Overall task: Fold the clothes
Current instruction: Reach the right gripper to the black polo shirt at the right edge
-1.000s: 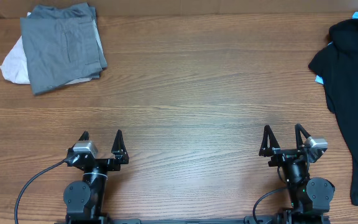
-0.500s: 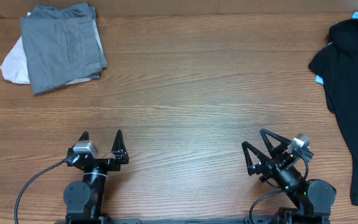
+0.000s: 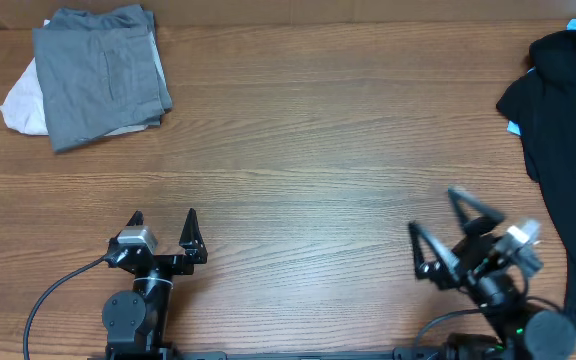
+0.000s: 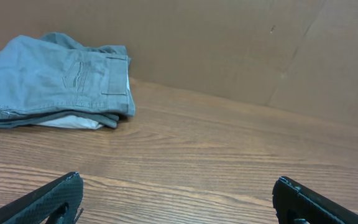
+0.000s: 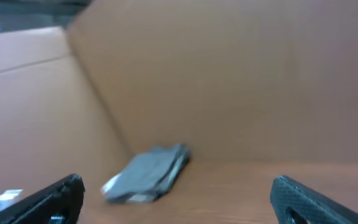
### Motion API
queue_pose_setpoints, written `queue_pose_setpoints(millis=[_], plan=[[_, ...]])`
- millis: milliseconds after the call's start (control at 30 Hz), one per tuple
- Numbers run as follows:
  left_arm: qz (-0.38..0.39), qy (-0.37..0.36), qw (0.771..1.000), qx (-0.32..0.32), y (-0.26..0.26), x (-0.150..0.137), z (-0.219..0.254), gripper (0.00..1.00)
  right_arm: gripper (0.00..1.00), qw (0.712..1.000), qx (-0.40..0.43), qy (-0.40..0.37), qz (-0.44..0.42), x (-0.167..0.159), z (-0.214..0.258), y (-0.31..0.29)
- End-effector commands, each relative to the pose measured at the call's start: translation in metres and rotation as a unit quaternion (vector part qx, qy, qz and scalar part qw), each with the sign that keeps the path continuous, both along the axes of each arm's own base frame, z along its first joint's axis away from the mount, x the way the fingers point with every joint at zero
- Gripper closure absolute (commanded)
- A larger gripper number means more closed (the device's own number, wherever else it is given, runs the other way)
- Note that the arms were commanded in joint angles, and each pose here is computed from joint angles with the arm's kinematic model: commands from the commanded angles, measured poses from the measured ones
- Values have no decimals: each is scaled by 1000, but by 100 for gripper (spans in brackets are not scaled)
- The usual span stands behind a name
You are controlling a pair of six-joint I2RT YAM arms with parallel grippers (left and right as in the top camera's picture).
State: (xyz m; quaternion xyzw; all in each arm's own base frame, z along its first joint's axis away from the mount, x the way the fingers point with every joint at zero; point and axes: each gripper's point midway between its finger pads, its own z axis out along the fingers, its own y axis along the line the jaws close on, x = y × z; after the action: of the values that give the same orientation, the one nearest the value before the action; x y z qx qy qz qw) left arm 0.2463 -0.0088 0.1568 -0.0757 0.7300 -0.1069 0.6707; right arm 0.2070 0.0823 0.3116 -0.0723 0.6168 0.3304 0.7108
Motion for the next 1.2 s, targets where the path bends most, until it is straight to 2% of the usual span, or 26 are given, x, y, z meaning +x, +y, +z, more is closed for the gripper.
queue_pose_setpoints(millis=[0, 133, 267, 433, 533, 700, 900, 1067, 1167], plan=[[10, -2, 1000, -4, 4, 0, 0, 0, 0, 990, -69, -22, -120, 26, 43, -32], [10, -2, 1000, -4, 4, 0, 0, 0, 0, 967, -104, 78, -220, 80, 60, -72], [10, -2, 1000, -4, 4, 0, 0, 0, 0, 917, -131, 219, -306, 144, 39, -115], [10, -2, 1000, -4, 4, 0, 0, 0, 0, 853, -215, 380, -285, 214, -22, -131], [10, -2, 1000, -4, 4, 0, 0, 0, 0, 814, -238, 457, -269, 233, -62, -136], [10, -2, 1000, -4, 4, 0, 0, 0, 0, 767, -264, 494, -313, 261, -113, -165], [10, -2, 1000, -4, 4, 0, 0, 0, 0, 719, -297, 522, -350, 274, -165, -212], [10, -2, 1000, -4, 4, 0, 0, 0, 0, 700, -282, 545, -366, 281, -201, -244], [10, -2, 1000, -4, 4, 0, 0, 0, 0, 697, -279, 546, -372, 289, -220, -255]])
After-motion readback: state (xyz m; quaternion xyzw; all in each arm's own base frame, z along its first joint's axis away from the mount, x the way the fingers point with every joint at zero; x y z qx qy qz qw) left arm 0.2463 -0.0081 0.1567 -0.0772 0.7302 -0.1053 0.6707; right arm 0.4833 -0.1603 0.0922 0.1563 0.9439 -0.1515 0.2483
